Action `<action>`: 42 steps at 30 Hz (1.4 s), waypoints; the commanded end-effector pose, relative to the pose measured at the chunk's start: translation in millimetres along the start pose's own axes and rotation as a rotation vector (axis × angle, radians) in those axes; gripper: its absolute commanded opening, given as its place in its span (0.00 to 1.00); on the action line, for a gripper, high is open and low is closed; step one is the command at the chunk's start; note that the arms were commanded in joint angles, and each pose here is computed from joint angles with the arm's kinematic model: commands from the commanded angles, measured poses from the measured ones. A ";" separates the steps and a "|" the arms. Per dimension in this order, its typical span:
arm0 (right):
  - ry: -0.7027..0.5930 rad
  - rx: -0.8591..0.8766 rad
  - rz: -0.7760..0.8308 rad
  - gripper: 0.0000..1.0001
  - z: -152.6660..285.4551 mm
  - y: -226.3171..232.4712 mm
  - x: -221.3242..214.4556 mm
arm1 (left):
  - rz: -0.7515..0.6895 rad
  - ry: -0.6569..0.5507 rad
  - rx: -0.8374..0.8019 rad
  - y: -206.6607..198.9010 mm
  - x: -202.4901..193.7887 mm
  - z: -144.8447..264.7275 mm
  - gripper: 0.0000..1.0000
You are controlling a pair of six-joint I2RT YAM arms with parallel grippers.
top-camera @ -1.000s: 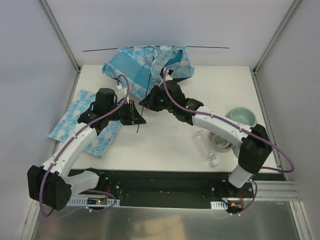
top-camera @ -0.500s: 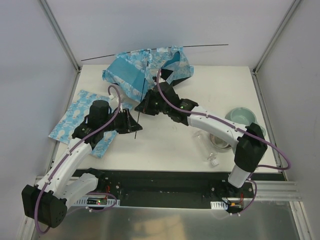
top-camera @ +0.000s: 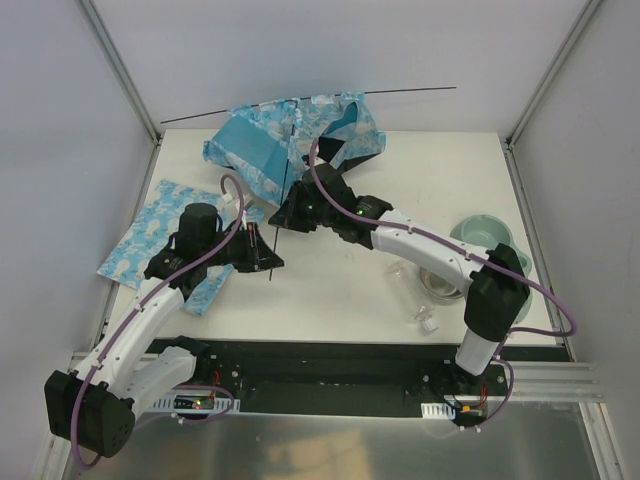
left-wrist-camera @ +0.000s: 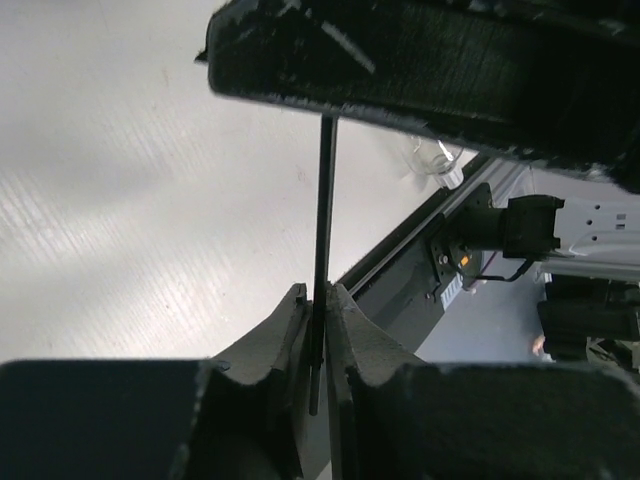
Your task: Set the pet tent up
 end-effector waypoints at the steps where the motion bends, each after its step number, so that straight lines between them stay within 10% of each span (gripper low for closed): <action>1: -0.197 -0.002 -0.035 0.00 3.9 8.4 54.5 | 0.028 0.107 0.000 4.0 -23.4 6.5 0.15; 11: -0.158 0.011 -0.035 0.00 -2.0 8.3 53.6 | 0.013 0.062 0.074 7.8 -2.1 3.5 0.00; 17: -0.128 -0.046 0.032 0.31 4.9 -2.8 35.4 | -0.002 -0.059 0.159 8.2 33.0 3.1 0.00; 42: -0.062 -0.101 0.173 0.27 8.8 -7.4 -6.7 | 0.006 -0.180 0.183 2.3 79.4 -6.6 0.00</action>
Point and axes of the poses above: each gripper's point midway between its finger pads, its own z axis back along the fingers, its own y axis along the line the jaws close on, x = y × z, the point moved 3 cm from there along z, back along the fingers, and after that the axes turned 1 degree about -z, right-handed, at the moved point
